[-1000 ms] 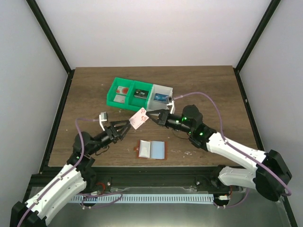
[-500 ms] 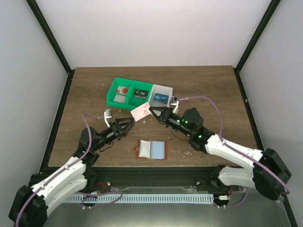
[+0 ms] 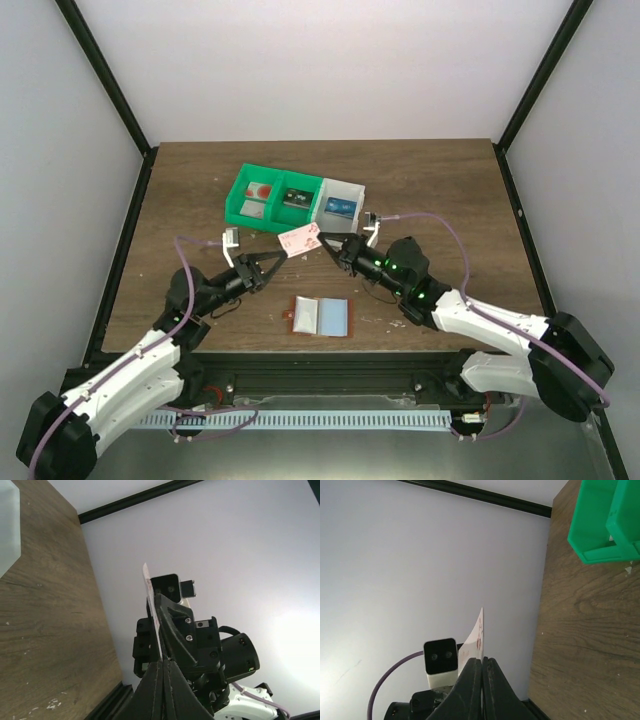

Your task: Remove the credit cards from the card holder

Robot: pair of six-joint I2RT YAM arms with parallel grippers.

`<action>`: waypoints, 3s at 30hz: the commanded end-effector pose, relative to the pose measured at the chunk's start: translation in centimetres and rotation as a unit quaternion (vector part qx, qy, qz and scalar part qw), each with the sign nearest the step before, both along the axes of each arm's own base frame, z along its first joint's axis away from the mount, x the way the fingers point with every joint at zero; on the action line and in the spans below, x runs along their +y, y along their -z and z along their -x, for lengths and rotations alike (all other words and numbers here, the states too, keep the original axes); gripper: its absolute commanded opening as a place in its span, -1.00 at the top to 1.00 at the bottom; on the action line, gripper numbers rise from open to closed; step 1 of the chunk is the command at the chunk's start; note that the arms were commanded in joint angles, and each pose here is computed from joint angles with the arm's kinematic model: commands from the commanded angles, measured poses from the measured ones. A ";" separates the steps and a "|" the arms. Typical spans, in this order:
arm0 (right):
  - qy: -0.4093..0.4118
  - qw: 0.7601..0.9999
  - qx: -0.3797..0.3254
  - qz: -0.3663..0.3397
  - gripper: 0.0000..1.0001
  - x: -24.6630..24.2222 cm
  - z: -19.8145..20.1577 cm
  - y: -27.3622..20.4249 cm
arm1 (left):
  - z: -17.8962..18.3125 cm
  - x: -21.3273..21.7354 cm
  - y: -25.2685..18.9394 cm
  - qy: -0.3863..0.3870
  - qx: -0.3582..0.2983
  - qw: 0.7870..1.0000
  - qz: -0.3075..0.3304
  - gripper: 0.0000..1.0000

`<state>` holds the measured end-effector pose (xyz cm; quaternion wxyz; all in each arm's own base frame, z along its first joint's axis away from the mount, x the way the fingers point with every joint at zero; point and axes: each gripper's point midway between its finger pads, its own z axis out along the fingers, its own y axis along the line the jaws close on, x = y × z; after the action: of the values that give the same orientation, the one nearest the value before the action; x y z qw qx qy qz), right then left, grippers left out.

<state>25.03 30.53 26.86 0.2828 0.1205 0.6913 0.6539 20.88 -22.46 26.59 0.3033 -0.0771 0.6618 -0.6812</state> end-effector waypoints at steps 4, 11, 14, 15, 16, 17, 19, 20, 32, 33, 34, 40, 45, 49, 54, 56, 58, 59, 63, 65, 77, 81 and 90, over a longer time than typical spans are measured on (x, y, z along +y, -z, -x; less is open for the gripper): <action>-0.005 1.000 -0.010 -0.003 0.74 -0.5 1.0 0.2 | -0.4 0.5 -1.5 -0.023 -0.055 0.998 -0.020 1.00; 0.012 0.998 -0.018 0.059 -0.14 -2.6 2.1 1.8 | -1.6 0.2 -0.9 0.000 -0.062 0.990 -0.123 1.00; 0.011 0.996 -0.030 0.080 -0.55 -3.7 3.1 2.3 | -2.3 0.7 -0.8 0.017 -0.063 0.987 -0.149 1.00; 0.013 0.995 -0.032 0.090 -0.69 -4.0 3.3 2.5 | -2.6 1.0 -0.7 0.024 -0.066 0.985 -0.158 1.00; 0.014 0.994 -0.032 0.101 -0.87 -4.4 3.5 2.7 | -3.0 1.2 -0.5 0.035 -0.062 0.983 -0.168 1.00; 0.016 0.993 -0.034 0.110 -0.98 -4.8 3.7 2.8 | -3.4 1.5 -0.3 0.045 -0.059 0.981 -0.178 1.00; 0.019 0.991 -0.046 0.121 -1.00 -5.6 4.3 2.5 | -4.6 3.0 0.0 0.041 -0.048 0.976 -0.207 1.00; 0.019 0.991 -0.051 0.126 -1.00 -5.9 4.6 2.5 | -5.0 3.4 0.0 0.041 -0.047 0.973 -0.222 1.00; 0.012 0.982 -0.102 0.161 -1.00 -7.7 6.5 1.3 | -12.1 10.5 2.7 -0.029 0.027 0.961 -0.273 1.00; 0.010 0.980 -0.105 0.167 -0.99 -7.8 6.5 1.2 | -12.6 10.8 3.0 -0.028 0.034 0.961 -0.272 1.00; 0.010 0.979 -0.108 0.172 -0.99 -7.9 6.6 1.1 | -13.3 11.2 3.6 -0.028 0.046 0.961 -0.273 1.00; 0.006 0.976 -0.122 0.179 -1.00 -8.0 6.8 0.3 | -17.3 13.3 7.3 -0.034 0.097 0.937 -0.333 1.00; 0.005 0.975 -0.125 0.182 -1.00 -7.9 6.8 0.2 | -19.7 14.6 9.6 -0.022 0.123 0.916 -0.380 1.00; 0.013 0.976 -0.121 0.182 -1.00 -8.2 6.7 0.2 | -21.1 16.1 10.7 -0.032 0.147 0.894 -0.422 1.00; 0.031 0.978 -0.115 0.174 -0.99 -8.6 6.4 0.3 | -22.9 16.0 11.1 -0.019 0.147 0.899 -0.413 1.00; 0.034 0.977 -0.116 0.173 -1.00 -8.7 6.2 0.3 | -23.6 16.1 11.4 -0.014 0.151 0.898 -0.413 1.00; 0.037 0.977 -0.115 0.174 -1.00 -8.7 6.1 0.3 | -24.2 16.2 11.8 -0.012 0.155 0.896 -0.416 1.00; 0.038 0.978 -0.114 0.173 -1.00 -8.6 6.0 0.3 | -24.5 16.3 11.9 -0.012 0.157 0.894 -0.419 1.00; 0.039 0.978 -0.111 0.172 -0.99 -8.4 5.8 0.3 | -25.2 16.3 12.8 -0.009 0.167 0.894 -0.417 1.00; 0.044 0.977 -0.112 0.174 -1.00 -8.5 5.6 0.3 | -25.4 16.1 13.2 -0.003 0.169 0.896 -0.409 1.00; 0.049 0.977 -0.115 0.172 -0.99 -8.4 5.3 0.1 | -26.4 15.2 15.3 0.021 0.186 0.892 -0.411 1.00; 0.050 0.977 -0.115 0.175 -1.00 -8.4 5.3 0.0 | -26.5 14.9 15.6 0.024 0.186 0.891 -0.414 1.00; 0.052 0.977 -0.115 0.173 -1.00 -8.5 5.2 0.1 | -27.2 14.6 16.1 0.032 0.189 0.891 -0.412 1.00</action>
<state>19.55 22.22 24.54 0.3889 0.0262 0.7695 0.5059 47.54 -7.52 10.16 0.1529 -0.0644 0.9305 -0.3265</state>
